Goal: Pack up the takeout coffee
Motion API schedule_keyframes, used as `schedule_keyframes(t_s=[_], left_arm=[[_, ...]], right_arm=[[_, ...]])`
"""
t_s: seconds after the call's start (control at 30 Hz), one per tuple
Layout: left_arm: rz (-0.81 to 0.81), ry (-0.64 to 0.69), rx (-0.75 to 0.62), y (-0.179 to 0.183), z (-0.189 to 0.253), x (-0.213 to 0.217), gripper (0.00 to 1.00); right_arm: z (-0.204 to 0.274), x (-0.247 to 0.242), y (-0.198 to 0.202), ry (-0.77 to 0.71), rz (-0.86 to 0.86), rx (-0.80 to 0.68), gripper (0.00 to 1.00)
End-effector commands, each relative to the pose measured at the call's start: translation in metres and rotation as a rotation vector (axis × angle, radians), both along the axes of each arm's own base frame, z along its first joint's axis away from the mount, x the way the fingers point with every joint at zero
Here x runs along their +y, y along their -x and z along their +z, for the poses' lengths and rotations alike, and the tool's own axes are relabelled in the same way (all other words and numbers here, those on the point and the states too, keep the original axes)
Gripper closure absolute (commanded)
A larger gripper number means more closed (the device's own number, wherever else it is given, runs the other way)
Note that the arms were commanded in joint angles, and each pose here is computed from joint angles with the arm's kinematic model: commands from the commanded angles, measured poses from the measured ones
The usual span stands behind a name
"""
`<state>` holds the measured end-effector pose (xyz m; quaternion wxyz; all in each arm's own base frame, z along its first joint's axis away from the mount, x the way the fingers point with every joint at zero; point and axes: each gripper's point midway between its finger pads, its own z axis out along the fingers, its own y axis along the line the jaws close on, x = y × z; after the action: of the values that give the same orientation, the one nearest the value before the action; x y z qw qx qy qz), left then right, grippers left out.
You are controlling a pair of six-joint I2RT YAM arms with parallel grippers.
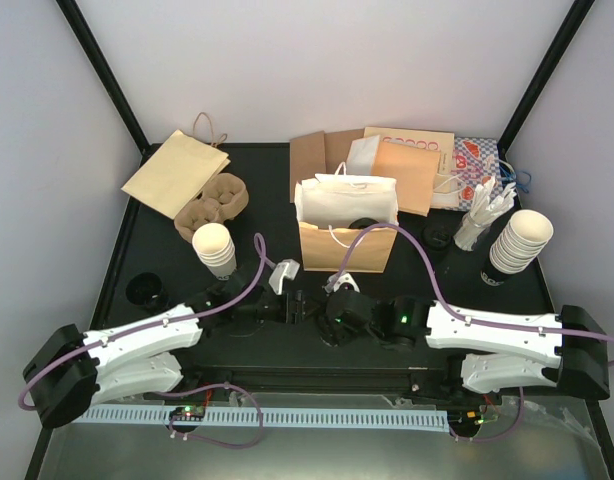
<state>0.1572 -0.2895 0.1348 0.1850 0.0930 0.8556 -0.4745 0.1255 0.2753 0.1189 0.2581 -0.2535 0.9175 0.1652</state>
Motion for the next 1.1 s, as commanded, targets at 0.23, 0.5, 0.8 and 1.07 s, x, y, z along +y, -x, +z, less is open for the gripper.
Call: schedule_keyframes(t_s=[0.23, 0.5, 0.8, 1.07], left_arm=[[0.032, -0.03, 0.052, 0.006, -0.019, 0.014, 0.44], [0.026, -0.053, 0.074, 0.007, -0.03, 0.014, 0.45], [0.059, -0.142, 0.114, 0.007, -0.05, 0.024, 0.45], [0.073, -0.207, 0.181, 0.013, -0.076, 0.033, 0.48]], right_arm=[[-0.072, -0.05, 0.051, 0.292, 0.038, 0.272, 0.34], [-0.069, -0.046, 0.05, 0.291, 0.046, 0.271, 0.34], [-0.069, -0.047, 0.053, 0.316, 0.061, 0.287, 0.34], [-0.076, -0.05, 0.056, 0.355, 0.069, 0.309, 0.34]])
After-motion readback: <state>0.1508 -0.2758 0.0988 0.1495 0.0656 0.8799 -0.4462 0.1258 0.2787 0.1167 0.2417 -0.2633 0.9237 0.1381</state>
